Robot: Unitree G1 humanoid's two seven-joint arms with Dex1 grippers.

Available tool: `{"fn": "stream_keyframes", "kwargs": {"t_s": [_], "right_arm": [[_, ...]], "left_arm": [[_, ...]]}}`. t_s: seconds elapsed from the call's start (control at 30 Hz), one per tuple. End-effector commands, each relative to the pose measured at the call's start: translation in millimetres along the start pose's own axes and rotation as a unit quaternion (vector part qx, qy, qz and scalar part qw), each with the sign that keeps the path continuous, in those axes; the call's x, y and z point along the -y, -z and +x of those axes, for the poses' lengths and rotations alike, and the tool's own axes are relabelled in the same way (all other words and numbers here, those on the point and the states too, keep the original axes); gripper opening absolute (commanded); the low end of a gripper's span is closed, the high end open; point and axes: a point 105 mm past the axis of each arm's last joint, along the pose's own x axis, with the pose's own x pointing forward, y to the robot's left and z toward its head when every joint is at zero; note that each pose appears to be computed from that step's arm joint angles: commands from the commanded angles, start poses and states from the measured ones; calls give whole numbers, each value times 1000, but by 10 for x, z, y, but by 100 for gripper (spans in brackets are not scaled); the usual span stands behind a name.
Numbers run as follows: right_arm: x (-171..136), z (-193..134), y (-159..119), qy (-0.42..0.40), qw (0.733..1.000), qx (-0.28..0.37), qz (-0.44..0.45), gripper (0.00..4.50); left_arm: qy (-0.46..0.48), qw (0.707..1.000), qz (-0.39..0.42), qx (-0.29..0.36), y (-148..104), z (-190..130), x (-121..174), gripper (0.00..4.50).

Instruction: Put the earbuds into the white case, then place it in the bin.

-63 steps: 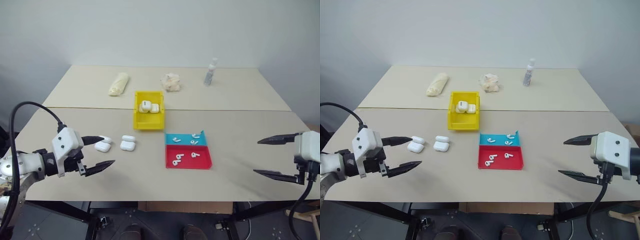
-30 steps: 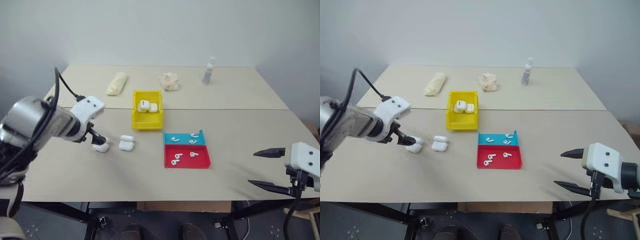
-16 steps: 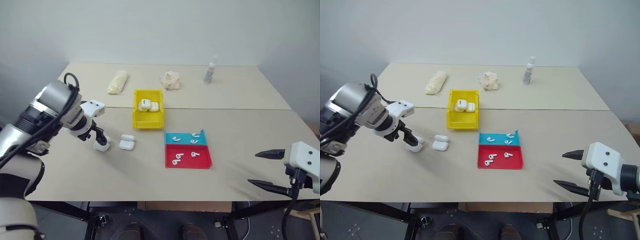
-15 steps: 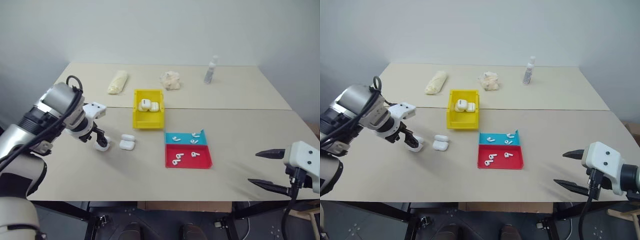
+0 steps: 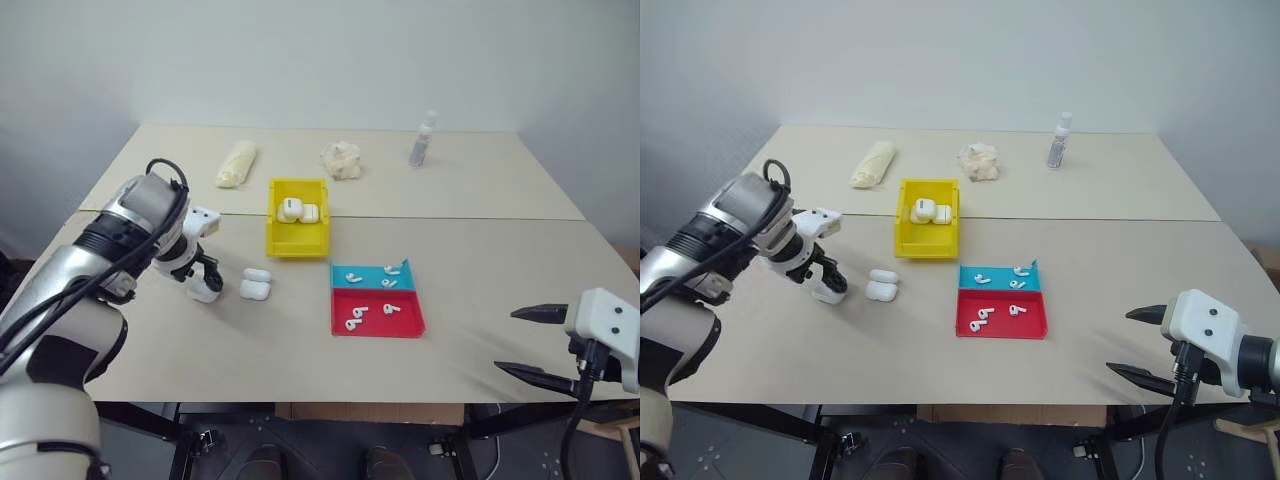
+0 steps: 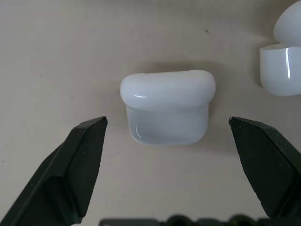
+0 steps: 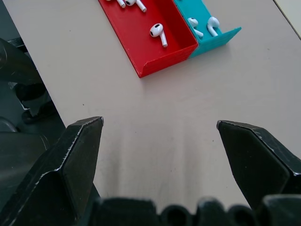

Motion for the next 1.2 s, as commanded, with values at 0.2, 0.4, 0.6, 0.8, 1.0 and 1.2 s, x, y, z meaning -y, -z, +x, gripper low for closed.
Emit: {"fn": "stream_keyframes", "kwargs": {"t_s": [0.2, 0.4, 0.6, 0.8, 1.0, 1.2], "right_arm": [[37, -43, -43, 25, 1000, 0, -9, 447], [37, -42, -58, 25, 1000, -1, -8, 447], [49, -39, -64, 26, 1000, -3, -7, 447], [44, -35, -63, 28, 1000, -7, -6, 447], [25, -29, -61, 27, 1000, -8, -4, 447], [17, -18, -44, 28, 1000, -11, 0, 450]], "left_arm": [[0, 1000, -20, -21, 133, 50, -130, 450], [2, 999, -32, -22, 161, 102, -167, 450], [19, 999, -45, -17, 107, 118, -124, 450], [17, 999, -33, -14, 95, 162, -118, 450], [21, 999, -31, -20, 109, 182, -99, 450], [21, 999, -27, -19, 112, 208, -101, 390]]}}
